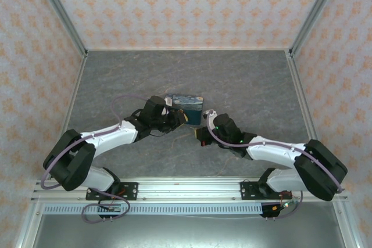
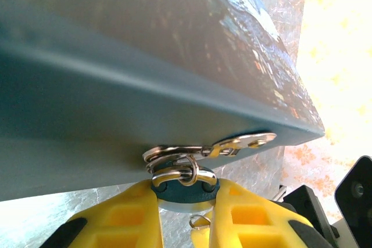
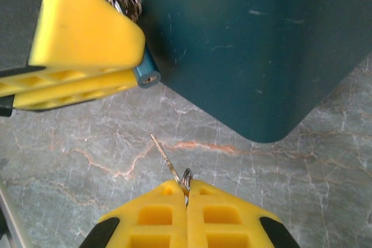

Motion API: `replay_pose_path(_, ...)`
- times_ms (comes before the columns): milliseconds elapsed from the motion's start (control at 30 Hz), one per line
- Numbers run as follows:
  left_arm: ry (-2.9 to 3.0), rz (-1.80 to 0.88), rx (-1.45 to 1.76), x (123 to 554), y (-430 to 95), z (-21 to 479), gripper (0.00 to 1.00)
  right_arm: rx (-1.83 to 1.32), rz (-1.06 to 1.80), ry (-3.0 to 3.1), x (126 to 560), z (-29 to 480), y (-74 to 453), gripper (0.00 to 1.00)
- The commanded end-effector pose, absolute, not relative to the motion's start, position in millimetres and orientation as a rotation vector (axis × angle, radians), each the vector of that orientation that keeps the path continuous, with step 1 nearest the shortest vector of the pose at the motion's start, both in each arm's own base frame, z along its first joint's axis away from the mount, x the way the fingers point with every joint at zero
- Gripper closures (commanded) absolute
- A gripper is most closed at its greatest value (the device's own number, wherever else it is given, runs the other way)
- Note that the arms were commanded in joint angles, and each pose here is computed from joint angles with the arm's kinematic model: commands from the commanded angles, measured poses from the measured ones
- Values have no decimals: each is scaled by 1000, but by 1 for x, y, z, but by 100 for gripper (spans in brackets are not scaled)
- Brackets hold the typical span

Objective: Unlock the padlock with the key

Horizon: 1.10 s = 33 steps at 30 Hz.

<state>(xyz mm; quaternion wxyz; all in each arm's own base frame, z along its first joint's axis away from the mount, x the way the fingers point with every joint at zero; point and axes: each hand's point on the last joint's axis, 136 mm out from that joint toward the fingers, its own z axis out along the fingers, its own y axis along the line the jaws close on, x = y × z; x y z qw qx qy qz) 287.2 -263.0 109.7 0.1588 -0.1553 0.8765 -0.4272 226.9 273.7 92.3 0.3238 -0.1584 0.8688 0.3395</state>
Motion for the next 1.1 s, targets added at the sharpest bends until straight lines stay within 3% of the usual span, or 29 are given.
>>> replay_pose_path(0, 2416, -1272, -449, 298, -268, 142, 81, -393, 874, 2172, 245, 114, 282, 100)
replay_pose_path(1067, 2426, -1219, -459, 297, -262, 145, 82, -362, 840, 2149, 257, 113, 295, 100)
